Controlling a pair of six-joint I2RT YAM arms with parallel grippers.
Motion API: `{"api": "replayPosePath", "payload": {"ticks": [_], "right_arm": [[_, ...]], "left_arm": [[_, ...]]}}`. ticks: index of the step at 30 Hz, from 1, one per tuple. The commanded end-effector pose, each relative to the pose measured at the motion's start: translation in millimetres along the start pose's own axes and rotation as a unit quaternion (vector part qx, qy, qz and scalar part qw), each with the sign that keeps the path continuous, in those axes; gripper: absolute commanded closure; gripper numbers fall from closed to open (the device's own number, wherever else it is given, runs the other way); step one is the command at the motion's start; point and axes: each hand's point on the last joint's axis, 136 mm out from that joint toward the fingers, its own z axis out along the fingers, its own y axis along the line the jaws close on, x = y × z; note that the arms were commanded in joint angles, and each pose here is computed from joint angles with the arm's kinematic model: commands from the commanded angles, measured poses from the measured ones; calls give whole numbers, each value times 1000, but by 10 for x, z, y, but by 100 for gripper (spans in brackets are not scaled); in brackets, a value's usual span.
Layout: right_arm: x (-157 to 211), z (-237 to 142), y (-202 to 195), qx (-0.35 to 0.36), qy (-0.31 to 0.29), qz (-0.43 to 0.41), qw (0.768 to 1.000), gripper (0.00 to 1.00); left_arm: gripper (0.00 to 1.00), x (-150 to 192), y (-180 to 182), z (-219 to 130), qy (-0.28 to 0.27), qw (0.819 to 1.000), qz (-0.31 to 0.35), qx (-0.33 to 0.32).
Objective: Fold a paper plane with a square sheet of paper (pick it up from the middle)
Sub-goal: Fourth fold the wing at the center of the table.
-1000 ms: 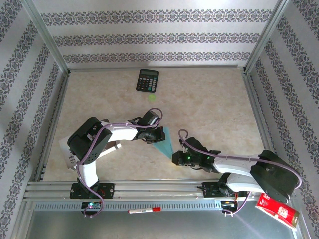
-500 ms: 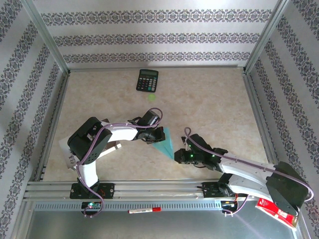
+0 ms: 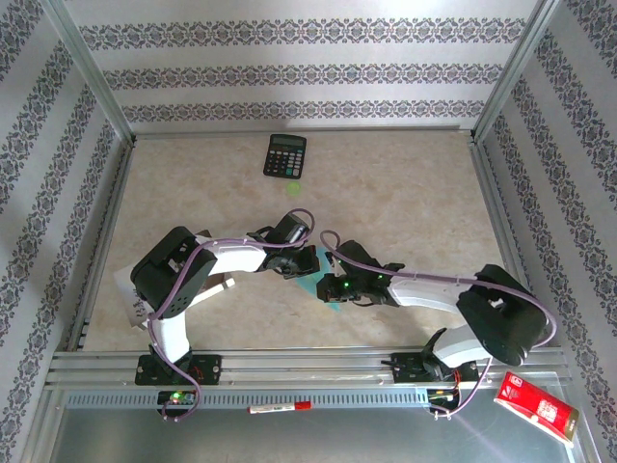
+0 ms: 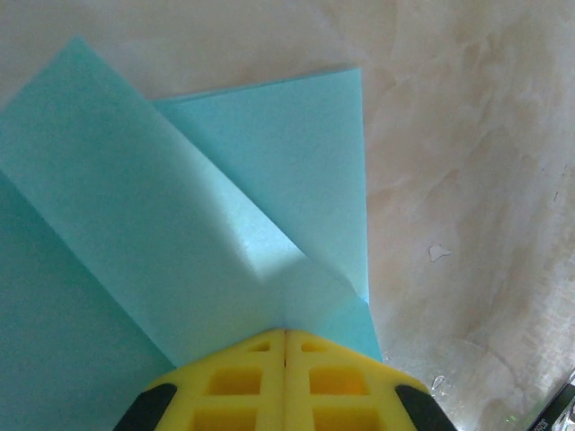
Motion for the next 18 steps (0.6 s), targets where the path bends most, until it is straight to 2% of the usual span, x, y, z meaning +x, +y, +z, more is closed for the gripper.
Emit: {"api": "replayPosePath", "payload": {"ticks": [1, 18], "right_arm": [[-55, 26, -45, -5, -1, -7, 1000, 93], [183, 110, -502, 34, 20, 43, 998, 96]], "left_arm": [[98, 143, 523, 146, 18, 996, -19, -84], [97, 92, 469, 115, 10, 997, -10, -82]]}}
